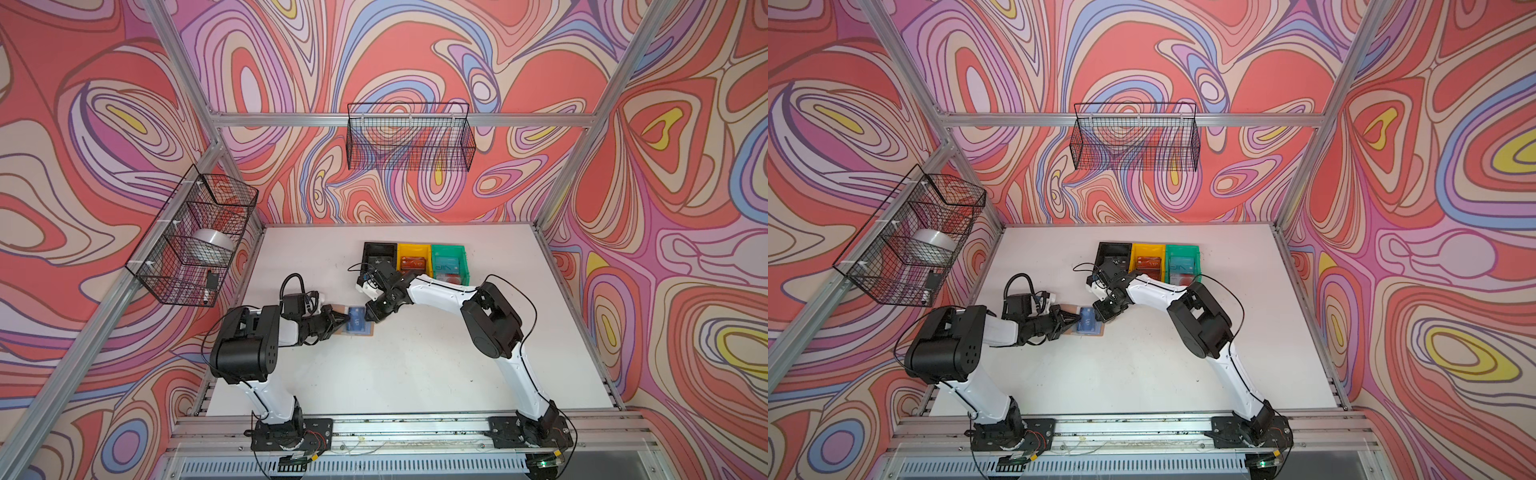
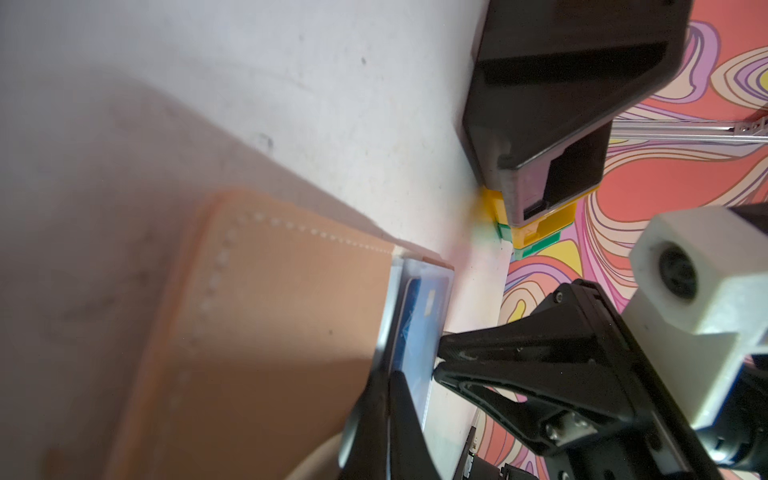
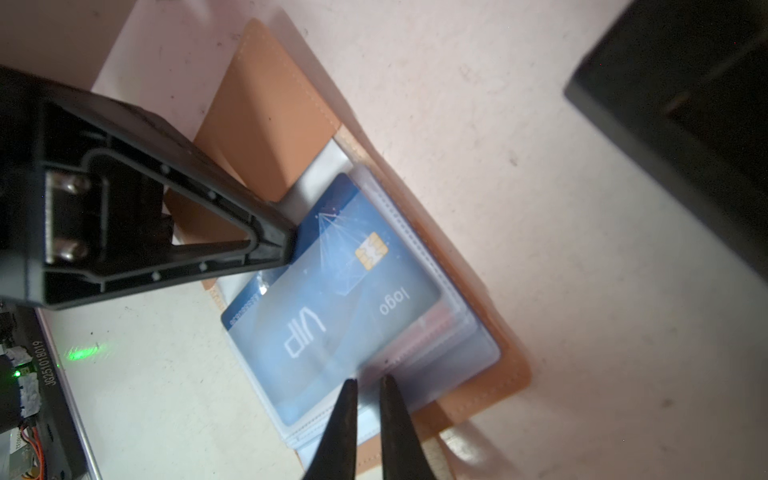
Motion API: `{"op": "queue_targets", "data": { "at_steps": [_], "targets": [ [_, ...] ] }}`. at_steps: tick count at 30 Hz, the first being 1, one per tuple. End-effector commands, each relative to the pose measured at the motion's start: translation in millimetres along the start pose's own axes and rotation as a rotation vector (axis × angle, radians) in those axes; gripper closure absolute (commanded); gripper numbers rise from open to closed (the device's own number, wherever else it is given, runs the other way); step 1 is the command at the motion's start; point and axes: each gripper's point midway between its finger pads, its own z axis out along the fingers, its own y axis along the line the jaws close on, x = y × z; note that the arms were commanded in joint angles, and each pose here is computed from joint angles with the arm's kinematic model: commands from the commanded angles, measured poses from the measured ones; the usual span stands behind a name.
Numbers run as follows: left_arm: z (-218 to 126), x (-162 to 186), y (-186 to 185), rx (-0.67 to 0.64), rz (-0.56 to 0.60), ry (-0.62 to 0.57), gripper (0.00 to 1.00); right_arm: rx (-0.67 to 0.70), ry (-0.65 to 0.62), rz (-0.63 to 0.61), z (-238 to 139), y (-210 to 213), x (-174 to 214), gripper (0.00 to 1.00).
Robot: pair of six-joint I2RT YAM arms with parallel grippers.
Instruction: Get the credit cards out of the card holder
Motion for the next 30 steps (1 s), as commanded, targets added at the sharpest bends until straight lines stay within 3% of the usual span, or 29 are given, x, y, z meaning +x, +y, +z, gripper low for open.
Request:
{"op": "queue_targets", "data": {
  "at_steps": [1,18,30],
  "targets": [
    [6,7,8,-0.015,-0.024,0.025,1.0,0.057,0.205,0.068,37,-25,65,0.85],
    [-9,4,12,-0.047,-0.023,0.008,1.0,0.081,0.231,0.075,37,-31,78,0.85],
    [-24,-1,10,-0.168,0.03,-0.012,1.0,0.091,0.241,0.073,37,-33,82,0.85]
  ]
}}
